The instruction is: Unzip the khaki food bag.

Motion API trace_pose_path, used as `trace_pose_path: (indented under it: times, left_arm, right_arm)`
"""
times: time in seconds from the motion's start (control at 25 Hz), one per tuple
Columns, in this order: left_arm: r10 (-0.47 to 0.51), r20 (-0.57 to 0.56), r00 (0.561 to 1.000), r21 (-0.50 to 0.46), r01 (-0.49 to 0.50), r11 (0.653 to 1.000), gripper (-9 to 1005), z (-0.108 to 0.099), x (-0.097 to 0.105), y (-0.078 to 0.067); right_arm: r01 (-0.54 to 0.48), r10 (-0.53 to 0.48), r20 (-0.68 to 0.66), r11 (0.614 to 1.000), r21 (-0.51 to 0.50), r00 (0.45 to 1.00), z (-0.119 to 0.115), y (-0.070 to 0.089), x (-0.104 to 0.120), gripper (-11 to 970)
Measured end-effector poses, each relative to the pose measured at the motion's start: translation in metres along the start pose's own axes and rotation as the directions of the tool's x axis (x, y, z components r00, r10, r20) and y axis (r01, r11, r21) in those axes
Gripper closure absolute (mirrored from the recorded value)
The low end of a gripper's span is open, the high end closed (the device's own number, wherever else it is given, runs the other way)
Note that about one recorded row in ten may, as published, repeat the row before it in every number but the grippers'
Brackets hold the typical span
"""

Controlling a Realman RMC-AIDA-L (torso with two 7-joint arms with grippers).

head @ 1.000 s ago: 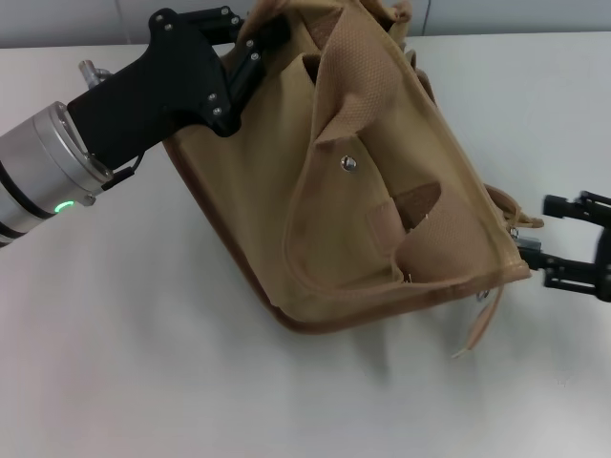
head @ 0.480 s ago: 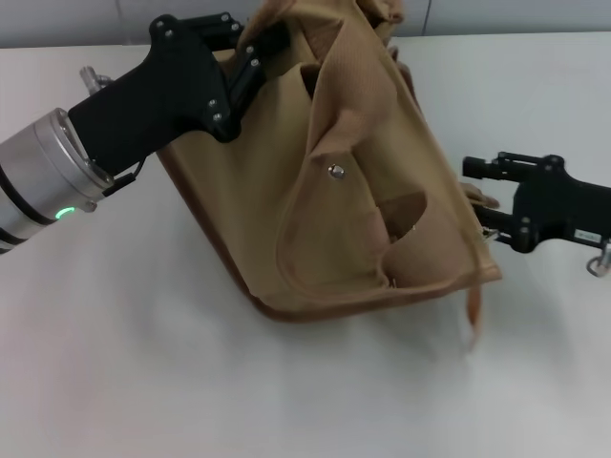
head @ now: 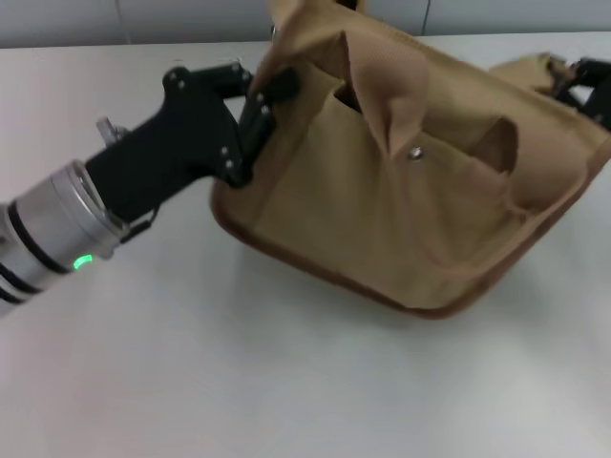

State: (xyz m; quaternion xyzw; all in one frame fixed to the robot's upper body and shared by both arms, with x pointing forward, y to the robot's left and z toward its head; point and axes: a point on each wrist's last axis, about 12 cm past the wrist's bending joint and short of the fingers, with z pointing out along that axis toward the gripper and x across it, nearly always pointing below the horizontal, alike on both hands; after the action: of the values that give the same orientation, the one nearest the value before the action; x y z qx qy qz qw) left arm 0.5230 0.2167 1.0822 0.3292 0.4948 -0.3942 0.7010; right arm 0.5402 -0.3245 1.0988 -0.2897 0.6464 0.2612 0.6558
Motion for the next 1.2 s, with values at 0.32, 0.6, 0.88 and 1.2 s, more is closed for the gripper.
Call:
trace_pose_path:
  times: [0.32, 0.6, 0.88, 1.2]
  left_arm:
    - [-0.045, -0.026, 0.999, 0.004, 0.045, 0.999, 851, -0.005, 0.012, -0.019]
    - [-0.041, -0.04, 0.998, -0.041, 0.039, 0.998, 849, -0.017, 0.018, -0.027]
    - [-0.042, -0.037, 0.998, -0.052, 0.04, 0.998, 803, -0.022, 0.018, -0.028]
    - [0.034, 0.061, 0.998, -0.093, -0.028, 0.995, 512, -0.047, 0.001, -0.027]
  right_arm:
    - [0.018, -0.019, 0.013, 0.999, 0.05, 1.0, 0.019, -0.02, -0.021, 821]
    - [0.009, -0.009, -0.024, 1.0, 0.023, 1.0, 0.039, -0.017, -0.019, 884]
    - [-0.02, 0.02, 0.011, 0.999, 0.043, 1.0, 0.021, -0.013, -0.014, 744]
    - [-0.083, 0.047, 0.272, 0.989, 0.122, 0.961, -0.038, -0.004, -0.023, 509]
